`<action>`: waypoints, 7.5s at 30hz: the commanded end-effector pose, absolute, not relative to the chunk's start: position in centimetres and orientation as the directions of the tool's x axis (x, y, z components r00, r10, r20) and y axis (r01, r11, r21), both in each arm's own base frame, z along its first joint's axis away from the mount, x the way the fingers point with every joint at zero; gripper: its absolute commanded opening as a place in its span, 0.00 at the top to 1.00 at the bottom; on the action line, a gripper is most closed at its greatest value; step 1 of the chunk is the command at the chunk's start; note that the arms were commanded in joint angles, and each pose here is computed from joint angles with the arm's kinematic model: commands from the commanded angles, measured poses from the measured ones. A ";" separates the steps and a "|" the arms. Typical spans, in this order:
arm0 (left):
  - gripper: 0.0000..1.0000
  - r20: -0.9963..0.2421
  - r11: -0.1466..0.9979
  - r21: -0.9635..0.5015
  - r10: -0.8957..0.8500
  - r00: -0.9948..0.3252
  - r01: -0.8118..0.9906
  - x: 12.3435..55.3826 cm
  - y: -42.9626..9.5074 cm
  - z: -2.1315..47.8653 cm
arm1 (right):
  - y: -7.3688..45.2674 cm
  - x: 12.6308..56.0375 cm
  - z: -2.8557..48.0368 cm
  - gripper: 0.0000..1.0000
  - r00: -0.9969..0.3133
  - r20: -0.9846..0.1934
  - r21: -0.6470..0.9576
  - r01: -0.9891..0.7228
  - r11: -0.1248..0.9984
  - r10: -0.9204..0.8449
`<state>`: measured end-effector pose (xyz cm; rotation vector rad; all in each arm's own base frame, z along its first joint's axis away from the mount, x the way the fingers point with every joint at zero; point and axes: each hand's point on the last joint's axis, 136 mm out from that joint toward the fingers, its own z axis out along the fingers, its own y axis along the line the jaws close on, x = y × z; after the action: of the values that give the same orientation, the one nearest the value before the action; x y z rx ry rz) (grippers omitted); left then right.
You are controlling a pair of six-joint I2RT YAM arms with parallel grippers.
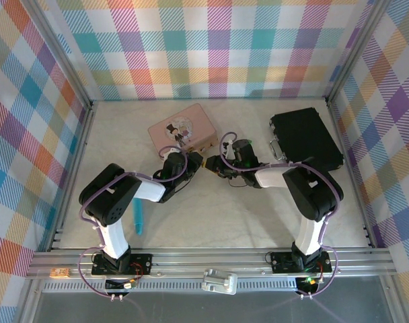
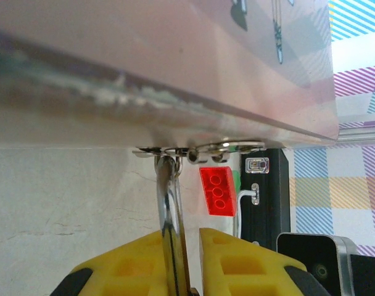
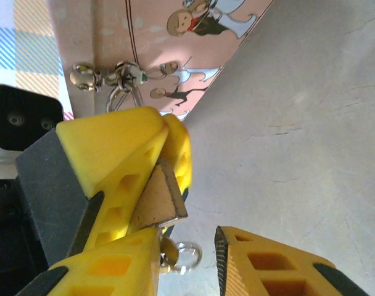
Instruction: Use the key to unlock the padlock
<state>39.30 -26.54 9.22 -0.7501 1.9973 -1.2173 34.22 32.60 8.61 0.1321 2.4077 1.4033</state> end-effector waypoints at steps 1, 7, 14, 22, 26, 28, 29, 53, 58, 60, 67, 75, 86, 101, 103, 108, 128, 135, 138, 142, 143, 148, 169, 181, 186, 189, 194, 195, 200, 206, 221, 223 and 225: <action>1.00 -0.226 0.287 -0.958 -0.779 -0.585 -0.012 39.6 -27.1 14.3 | 32.3 35.4 9.2 0.68 -0.904 -0.269 0.872 -0.081 0.483 0.333; 1.00 -0.224 0.280 -0.960 -0.777 -0.588 -0.006 39.5 -27.2 14.5 | 34.0 35.5 11.1 0.69 -0.912 -0.283 0.914 -0.162 0.372 0.297; 1.00 -0.225 0.277 -0.961 -0.786 -0.576 -0.004 39.5 -26.9 14.7 | 34.7 34.7 11.7 0.72 -0.925 -0.257 0.945 -0.180 0.273 0.280; 1.00 -0.232 0.282 -0.959 -0.794 -0.562 -0.001 39.9 -26.8 14.6 | 34.4 33.6 11.7 0.70 -0.936 -0.202 0.964 -0.139 0.226 0.288; 1.00 -0.232 0.279 -0.960 -0.796 -0.559 0.001 40.1 -26.9 14.8 | 34.4 33.5 11.8 0.69 -0.938 -0.187 0.970 -0.128 0.208 0.291; 1.00 -0.234 0.282 -0.959 -0.796 -0.558 0.000 40.2 -26.8 14.8 | 34.4 33.5 11.8 0.71 -0.938 -0.180 0.972 -0.122 0.203 0.296; 1.00 -0.236 0.283 -0.959 -0.797 -0.556 0.001 40.2 -26.8 14.8 | 34.4 33.5 11.7 0.72 -0.940 -0.174 0.972 -0.117 0.202 0.294; 1.00 -0.247 0.299 -0.954 -0.801 -0.546 -0.008 40.0 -26.4 14.2 | 33.8 33.7 11.2 0.93 -0.932 -0.062 0.989 -0.009 0.150 0.356; 1.00 -0.262 0.306 -0.952 -0.798 -0.542 0.009 40.0 -26.3 14.1 | 33.8 34.1 12.4 1.00 -0.923 0.050 0.996 0.076 0.053 0.383; 1.00 -0.283 0.308 -0.950 -0.793 -0.540 0.046 39.9 -26.4 14.5 | 33.6 34.3 13.6 1.00 -0.913 0.122 0.992 0.126 -0.016 0.390; 1.00 -0.337 0.287 -0.941 -0.772 -0.539 0.177 39.5 -27.3 13.9 | 33.9 36.1 21.9 1.00 -0.800 0.526 0.829 0.409 -0.380 0.287; 1.00 -0.386 0.373 -0.917 -0.745 -0.544 0.140 38.4 -29.2 10.0 | 33.9 39.6 33.7 1.00 -0.759 0.624 0.636 0.355 -0.686 0.186; 1.00 -0.398 0.390 -0.911 -0.743 -0.538 0.134 38.8 -29.3 9.3 | 34.2 40.8 27.5 1.00 -0.701 0.650 0.681 0.365 -0.635 0.294; 1.00 -0.431 0.490 -0.871 -0.719 -0.546 0.043 38.7 -27.0 8.9 | 31.3 37.8 13.0 0.69 -0.810 0.242 0.966 0.253 -0.054 0.534; 1.00 -0.426 0.500 -0.866 -0.719 -0.550 0.018 38.7 -26.9 8.5 | 30.8 37.0 12.2 0.64 -0.831 0.166 0.973 0.224 0.047 0.531; 1.00 -0.438 0.550 -0.835 -0.692 -0.574 -0.027 38.4 -26.6 7.3 | 28.4 34.5 10.4 0.55 -0.860 -0.016 0.920 0.187 0.345 0.509; 0.40 -0.452 0.657 -0.741 -0.641 -0.620 -0.138 35.2 -22.8 6.9 | 27.3 31.4 12.8 0.45 -0.861 -0.502 0.485 -0.360 0.797 -0.084; 0.25 -0.472 0.694 -0.684 -0.656 -0.588 -0.224 33.9 -18.0 8.6 | 31.9 31.2 10.3 0.44 -0.848 -0.468 0.431 -0.465 0.773 -0.249; 0.24 -0.473 0.689 -0.685 -0.669 -0.574 -0.238 34.1 -16.3 9.3 | 33.4 31.2 8.9 0.44 -0.818 -0.466 0.341 -0.517 0.785 -0.336; 0.24 -0.445 0.663 -0.708 -0.687 -0.575 -0.243 35.0 -15.2 9.7 | 34.8 31.3 7.2 0.44 -0.777 -0.459 0.204 -0.564 0.800 -0.431; 0.24 -0.437 0.656 -0.715 -0.689 -0.579 -0.241 35.1 -15.2 9.7 | 34.9 31.4 6.8 0.44 -0.772 -0.453 0.171 -0.566 0.806 -0.447; 0.25 -0.422 0.629 -0.750 -0.692 -0.586 -0.202 36.2 -15.8 10.0 | 35.4 32.4 5.4 0.44 -0.752 -0.442 0.041 -0.561 0.827 -0.488; 0.26 -0.420 0.617 -0.761 -0.704 -0.572 -0.201 38.8 -15.7 8.7 | 35.6 34.7 2.0 0.64 -0.742 -0.474 -0.067 -0.507 0.860 -0.474; 0.27 -0.444 0.617 -0.775 -0.685 -0.577 -0.137 41.4 -15.1 9.1 | 35.7 35.2 3.7 0.88 -0.724 -0.501 0.132 -0.606 0.784 -0.475; 0.28 -0.456 0.605 -0.795 -0.631 -0.628 -0.031 42.3 -16.4 9.8 | 36.7 34.6 5.3 0.95 -0.702 -0.522 0.280 -0.678 0.680 -0.485; 0.31 -0.454 0.567 -0.822 -0.602 -0.657 0.049 42.1 -17.8 10.7 | 37.3 34.4 6.1 0.96 -0.692 -0.532 0.350 -0.704 0.617 -0.488; 0.36 -0.427 0.530 -0.845 -0.598 -0.678 0.065 41.3 -18.6 10.8 | 37.9 34.3 6.1 1.00 -0.688 -0.516 0.399 -0.720 0.568 -0.510; 0.37 -0.427 0.533 -0.844 -0.592 -0.684 0.066 41.1 -18.9 10.7 | 38.0 34.2 6.0 1.00 -0.686 -0.516 0.404 -0.723 0.560 -0.514; 0.39 -0.438 0.594 -0.804 -0.572 -0.694 0.017 40.5 -19.3 9.3 | 38.2 34.0 6.5 1.00 -0.683 -0.525 0.431 -0.728 0.533 -0.507; 0.54 -0.441 0.619 -0.785 -0.565 -0.698 -0.005 40.8 -19.8 8.5 | 38.0 34.2 6.5 1.00 -0.711 -0.510 0.479 -0.702 0.527 -0.483; 0.73 -0.440 0.667 -0.745 -0.526 -0.728 -0.031 40.5 -21.0 6.8 | 38.5 34.6 6.6 1.00 -0.715 -0.522 0.490 -0.698 0.522 -0.465; 0.74 -0.438 0.672 -0.740 -0.521 -0.732 -0.036 40.3 -21.1 6.6 | 38.6 34.7 6.8 1.00 -0.714 -0.523 0.491 -0.699 0.519 -0.466; 0.77 -0.437 0.676 -0.736 -0.512 -0.739 -0.034 40.2 -21.4 6.5 | 38.6 34.6 6.8 1.00 -0.715 -0.522 0.496 -0.699 0.516 -0.466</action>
<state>39.89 -20.84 6.46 -0.4435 2.2346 -0.9909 34.34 37.57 5.75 -0.9561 2.4796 0.9497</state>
